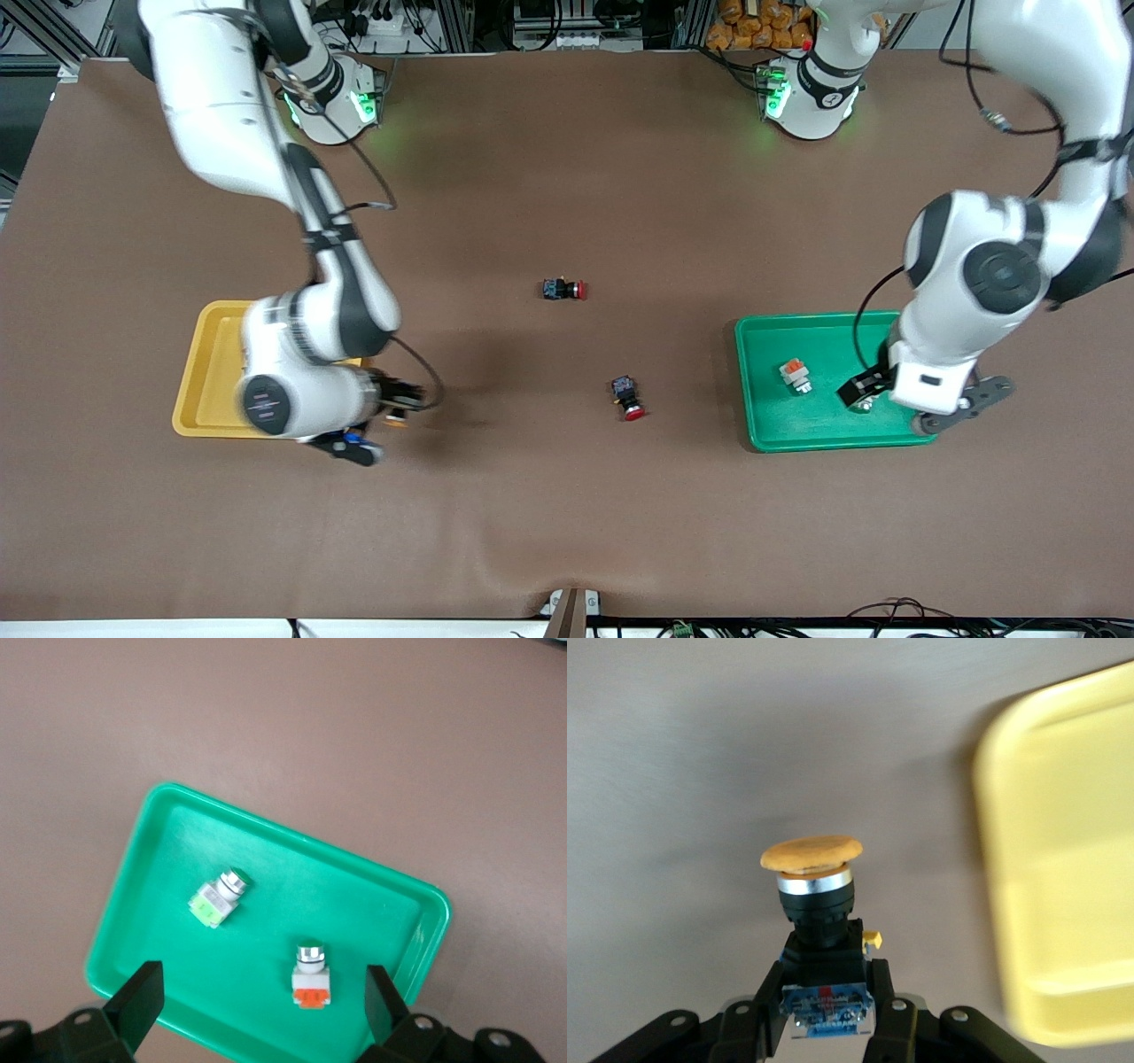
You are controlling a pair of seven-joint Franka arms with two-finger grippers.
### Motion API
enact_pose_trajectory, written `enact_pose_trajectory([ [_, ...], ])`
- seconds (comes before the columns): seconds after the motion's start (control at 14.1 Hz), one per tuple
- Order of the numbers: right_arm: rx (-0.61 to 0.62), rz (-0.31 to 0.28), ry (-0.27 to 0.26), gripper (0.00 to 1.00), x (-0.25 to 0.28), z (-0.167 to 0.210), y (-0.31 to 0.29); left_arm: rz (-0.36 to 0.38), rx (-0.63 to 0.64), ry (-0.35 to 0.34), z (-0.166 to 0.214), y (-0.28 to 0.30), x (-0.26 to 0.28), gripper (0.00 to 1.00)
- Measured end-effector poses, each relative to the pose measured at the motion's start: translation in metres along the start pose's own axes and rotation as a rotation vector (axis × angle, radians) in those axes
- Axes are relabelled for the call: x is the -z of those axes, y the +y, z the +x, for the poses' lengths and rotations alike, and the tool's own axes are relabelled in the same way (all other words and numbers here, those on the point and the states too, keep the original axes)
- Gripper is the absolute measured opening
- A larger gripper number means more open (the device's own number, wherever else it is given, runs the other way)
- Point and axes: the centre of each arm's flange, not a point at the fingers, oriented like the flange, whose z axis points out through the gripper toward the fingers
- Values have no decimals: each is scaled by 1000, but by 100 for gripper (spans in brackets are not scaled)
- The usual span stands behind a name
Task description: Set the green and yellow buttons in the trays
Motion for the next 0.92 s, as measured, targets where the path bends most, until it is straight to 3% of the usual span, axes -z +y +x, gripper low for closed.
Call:
enact_pose_trajectory([
  [0.21,90,-33,-42,41,2,21,73,-10,-101,3,3,-12,57,100],
  [0.43,175,-41,-86,41,-25,36,138,-60,-154,-37,1,-38,97,100],
  [0.71,193,-28,-95,78,-32,38,147,-59,-227,-41,-11,-59,142,100],
  [0.85,236,-20,-63,98,-21,35,120,-48,-309,-66,-25,-72,166,100],
  [0.92,267,-18,-33,100,-10,32,101,-51,-334,-90,-32,-80,177,100],
])
